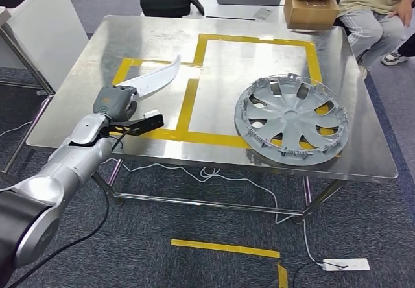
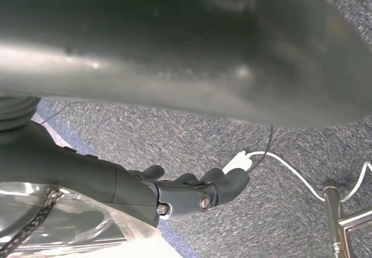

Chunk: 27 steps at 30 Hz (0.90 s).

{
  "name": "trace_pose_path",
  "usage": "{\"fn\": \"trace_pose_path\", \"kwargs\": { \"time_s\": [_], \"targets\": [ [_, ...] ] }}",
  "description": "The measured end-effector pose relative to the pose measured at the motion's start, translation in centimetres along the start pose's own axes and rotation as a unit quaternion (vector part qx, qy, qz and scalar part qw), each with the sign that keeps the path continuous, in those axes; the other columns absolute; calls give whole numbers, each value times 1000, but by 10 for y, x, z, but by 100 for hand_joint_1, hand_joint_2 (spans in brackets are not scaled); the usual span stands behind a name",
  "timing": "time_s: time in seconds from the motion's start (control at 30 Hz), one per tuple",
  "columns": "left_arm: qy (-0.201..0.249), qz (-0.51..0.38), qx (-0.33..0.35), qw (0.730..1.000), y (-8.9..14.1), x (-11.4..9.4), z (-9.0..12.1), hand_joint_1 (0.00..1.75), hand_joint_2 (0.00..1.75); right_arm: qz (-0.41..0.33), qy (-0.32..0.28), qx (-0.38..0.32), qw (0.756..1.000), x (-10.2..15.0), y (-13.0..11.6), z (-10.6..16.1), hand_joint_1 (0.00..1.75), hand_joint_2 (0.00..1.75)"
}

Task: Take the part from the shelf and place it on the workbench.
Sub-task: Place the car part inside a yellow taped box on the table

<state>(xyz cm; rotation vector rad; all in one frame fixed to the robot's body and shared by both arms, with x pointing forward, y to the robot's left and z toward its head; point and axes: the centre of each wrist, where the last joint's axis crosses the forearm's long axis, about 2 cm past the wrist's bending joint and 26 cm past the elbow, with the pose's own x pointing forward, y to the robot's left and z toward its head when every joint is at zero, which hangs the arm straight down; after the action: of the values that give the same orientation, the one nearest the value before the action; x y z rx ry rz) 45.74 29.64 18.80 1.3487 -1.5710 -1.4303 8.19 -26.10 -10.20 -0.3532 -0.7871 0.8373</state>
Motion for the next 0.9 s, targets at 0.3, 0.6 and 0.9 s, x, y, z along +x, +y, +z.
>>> {"fn": "trace_pose_path", "kwargs": {
  "time_s": [0.3, 0.6, 0.9],
  "targets": [
    [13, -9, 16, 1000, 0, -6, 2, 175, 175, 7, -1, 6, 1000, -1, 3, 2, 0, 0],
    [32, -31, 6, 999, 2, -11, 1, 175, 175, 6, 0, 9, 1000, -3, 6, 5, 0, 0],
    [40, -41, 16, 998, 14, -18, -9, 175, 175, 8, 2, 15, 1000, -6, 9, 9, 0, 0]
  ]
}}
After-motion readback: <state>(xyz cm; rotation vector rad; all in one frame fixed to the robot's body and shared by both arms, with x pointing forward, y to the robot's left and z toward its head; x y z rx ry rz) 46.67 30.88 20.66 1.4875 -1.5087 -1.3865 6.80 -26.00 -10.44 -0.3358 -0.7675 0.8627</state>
